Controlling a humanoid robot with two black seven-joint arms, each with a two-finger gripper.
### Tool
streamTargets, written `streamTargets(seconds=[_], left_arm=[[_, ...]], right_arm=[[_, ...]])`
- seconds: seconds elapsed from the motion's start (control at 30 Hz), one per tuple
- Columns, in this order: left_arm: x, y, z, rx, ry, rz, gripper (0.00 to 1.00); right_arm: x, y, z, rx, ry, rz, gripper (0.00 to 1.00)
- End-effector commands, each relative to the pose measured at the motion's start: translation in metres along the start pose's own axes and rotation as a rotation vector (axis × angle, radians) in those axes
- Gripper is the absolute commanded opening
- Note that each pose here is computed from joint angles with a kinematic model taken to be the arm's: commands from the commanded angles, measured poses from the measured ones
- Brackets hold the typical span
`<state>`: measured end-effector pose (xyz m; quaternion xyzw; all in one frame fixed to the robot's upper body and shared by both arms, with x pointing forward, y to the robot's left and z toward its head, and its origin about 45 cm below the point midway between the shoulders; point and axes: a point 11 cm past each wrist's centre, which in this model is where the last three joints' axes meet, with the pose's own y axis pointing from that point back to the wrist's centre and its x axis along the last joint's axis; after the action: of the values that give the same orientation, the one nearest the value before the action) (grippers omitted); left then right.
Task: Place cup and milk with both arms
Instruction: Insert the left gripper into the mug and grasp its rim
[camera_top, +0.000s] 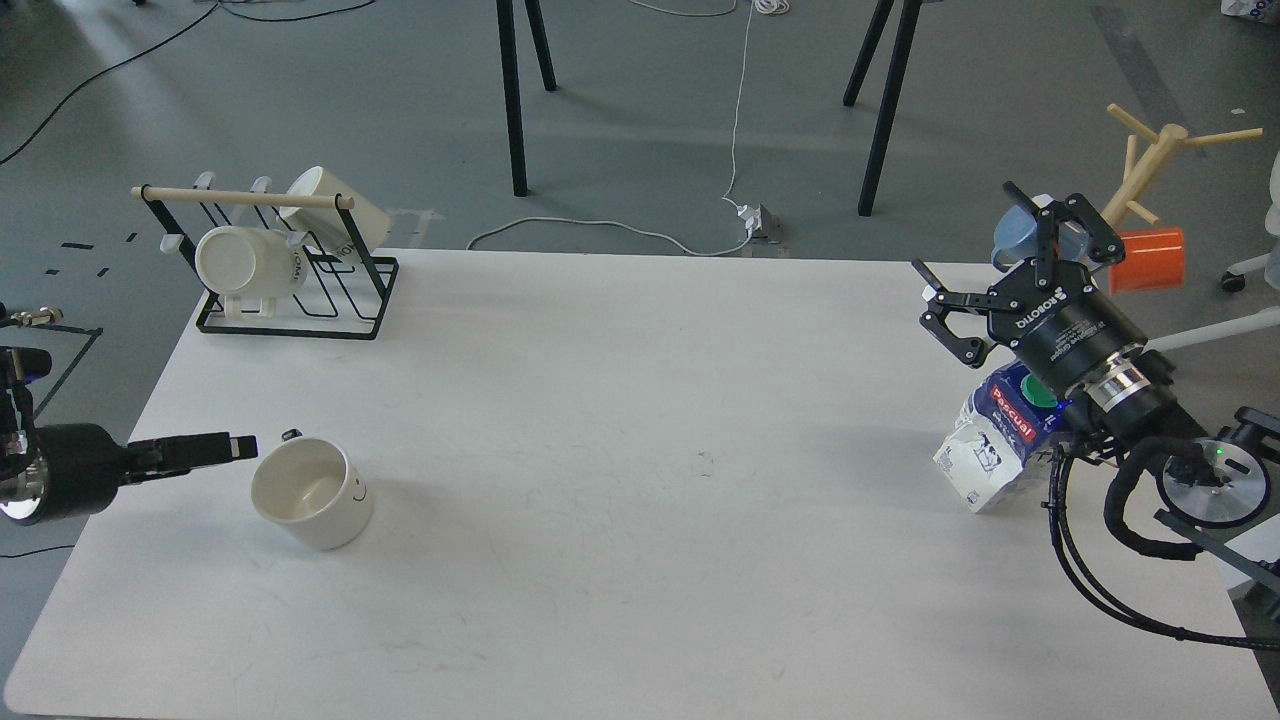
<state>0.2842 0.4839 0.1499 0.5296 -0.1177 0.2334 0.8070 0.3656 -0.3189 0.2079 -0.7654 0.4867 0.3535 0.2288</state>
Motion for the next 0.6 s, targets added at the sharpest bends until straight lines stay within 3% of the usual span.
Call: streamTargets(seconds=[0.0, 0.43, 0.57], left_arm=[[-0.005, -0.003, -0.001, 0.000, 0.008, -0.007, 0.98], [-0.017, -0.020, 0.007, -0.033, 0.017, -0.025, 0.96], [-0.023, -0.028, 0.007, -0.033, 0.001, -0.019, 0.91]], right_arm=[[0.003, 0.002, 0.002, -0.002, -0.004, 0.008, 0.98], [0.004, 0.004, 0.004, -0.005, -0.008, 0.013, 0.98], [0.004, 0.004, 0.004, -0.001, -0.011, 0.012, 0.98]])
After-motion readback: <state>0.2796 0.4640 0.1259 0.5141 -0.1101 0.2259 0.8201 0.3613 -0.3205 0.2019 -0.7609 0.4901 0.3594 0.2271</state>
